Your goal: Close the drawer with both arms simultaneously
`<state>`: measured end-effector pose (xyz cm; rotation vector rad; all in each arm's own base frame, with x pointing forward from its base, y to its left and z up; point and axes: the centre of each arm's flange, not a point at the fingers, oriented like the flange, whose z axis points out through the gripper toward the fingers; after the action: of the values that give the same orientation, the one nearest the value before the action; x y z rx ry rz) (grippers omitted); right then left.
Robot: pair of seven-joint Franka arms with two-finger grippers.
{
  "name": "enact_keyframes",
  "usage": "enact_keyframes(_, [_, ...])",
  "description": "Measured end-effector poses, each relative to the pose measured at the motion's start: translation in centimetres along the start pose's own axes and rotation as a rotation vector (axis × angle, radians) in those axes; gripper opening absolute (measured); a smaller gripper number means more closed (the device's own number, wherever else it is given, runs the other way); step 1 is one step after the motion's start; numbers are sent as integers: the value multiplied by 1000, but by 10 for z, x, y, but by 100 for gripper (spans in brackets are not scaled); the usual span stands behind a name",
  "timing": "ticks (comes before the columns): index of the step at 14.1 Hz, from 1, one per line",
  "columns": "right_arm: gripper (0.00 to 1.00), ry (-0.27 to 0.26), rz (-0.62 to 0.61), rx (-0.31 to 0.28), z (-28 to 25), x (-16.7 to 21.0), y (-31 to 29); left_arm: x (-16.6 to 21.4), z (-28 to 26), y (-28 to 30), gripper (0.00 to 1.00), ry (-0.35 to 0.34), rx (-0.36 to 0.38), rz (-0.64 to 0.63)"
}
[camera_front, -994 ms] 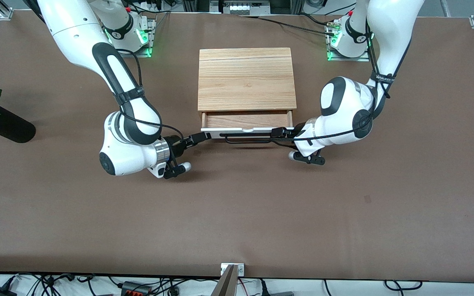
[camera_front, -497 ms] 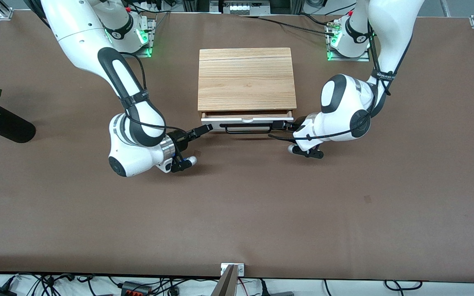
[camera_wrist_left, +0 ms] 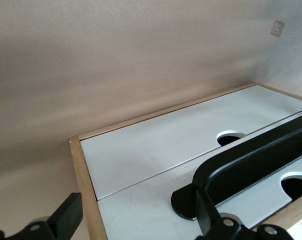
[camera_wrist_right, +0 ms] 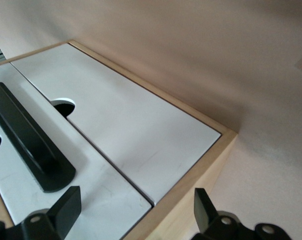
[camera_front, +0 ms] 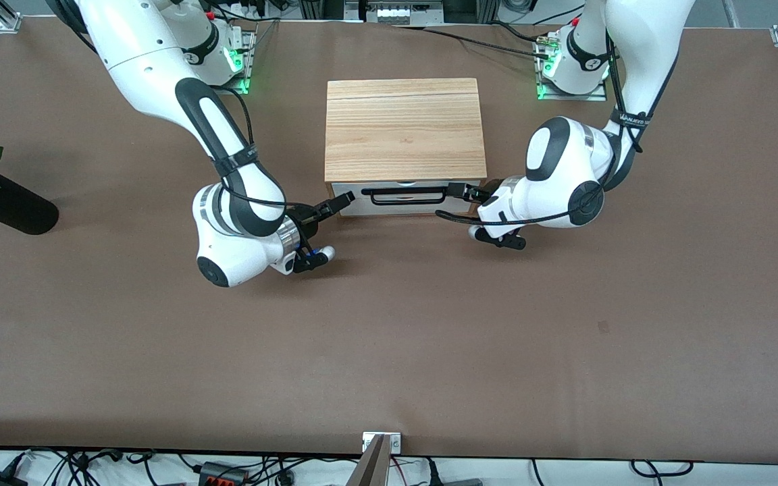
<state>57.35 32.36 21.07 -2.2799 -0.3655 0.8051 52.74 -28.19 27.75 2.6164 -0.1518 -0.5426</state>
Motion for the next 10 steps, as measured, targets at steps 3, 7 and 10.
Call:
enact_keyframes(3, [100, -1, 5, -3, 0, 0, 1, 0, 0, 0, 100, -1, 0, 0])
enact_keyframes(7, [100, 7, 19, -10, -3, 3, 7, -2, -2, 1, 100, -12, -2, 3])
enact_keyframes(10, [100, 62, 64, -39, -34, 7, -4, -2, -20, 10, 100, -4, -11, 24])
